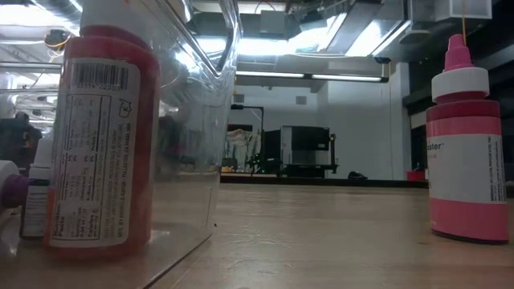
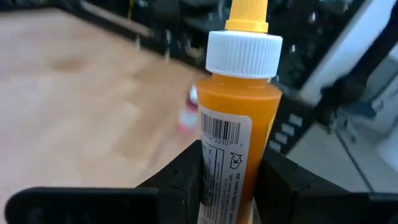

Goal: Pick & Place food coloring
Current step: Put the large yellow food coloring bottle into the bin

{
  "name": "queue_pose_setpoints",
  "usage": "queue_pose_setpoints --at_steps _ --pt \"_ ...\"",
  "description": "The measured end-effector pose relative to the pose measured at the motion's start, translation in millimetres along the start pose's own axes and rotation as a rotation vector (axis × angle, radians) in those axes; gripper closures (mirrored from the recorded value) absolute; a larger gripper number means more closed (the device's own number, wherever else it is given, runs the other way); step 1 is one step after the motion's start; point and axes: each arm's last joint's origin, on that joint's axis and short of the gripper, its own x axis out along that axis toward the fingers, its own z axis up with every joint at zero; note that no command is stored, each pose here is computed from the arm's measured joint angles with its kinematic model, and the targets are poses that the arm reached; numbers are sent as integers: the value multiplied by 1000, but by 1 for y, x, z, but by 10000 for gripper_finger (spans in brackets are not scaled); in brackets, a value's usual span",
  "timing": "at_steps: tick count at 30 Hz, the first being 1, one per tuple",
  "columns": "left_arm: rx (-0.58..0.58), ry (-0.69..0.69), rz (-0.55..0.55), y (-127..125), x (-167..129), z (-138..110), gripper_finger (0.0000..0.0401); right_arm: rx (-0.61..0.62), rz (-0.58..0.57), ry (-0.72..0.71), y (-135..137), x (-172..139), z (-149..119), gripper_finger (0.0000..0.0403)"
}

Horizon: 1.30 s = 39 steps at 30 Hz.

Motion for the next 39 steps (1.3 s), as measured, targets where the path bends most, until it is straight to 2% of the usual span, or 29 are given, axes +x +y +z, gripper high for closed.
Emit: queue_pose_setpoints --at_steps 5,8,16,21,24,32,39 --pt "-36 112 -47 -2 23 -43 294 42 0 0 0 0 0 197" --pt "-62 97 -73 -6 31 -53 295 52 0 0 0 0 0 197" --pt "-23 105 -142 -10 36 -58 296 47 3 0 1 0 0 197" --pt "88 69 -177 -23 44 -37 296 38 3 4 1 0 0 197" --pt "165 100 -221 -27 52 -30 296 21 2 11 1 0 -1 197" --pt "284 205 -200 -18 54 -42 296 10 3 31 1 0 -3 197" --pt "321 238 -176 -11 64 -56 296 6 3 57 1 0 -6 197"
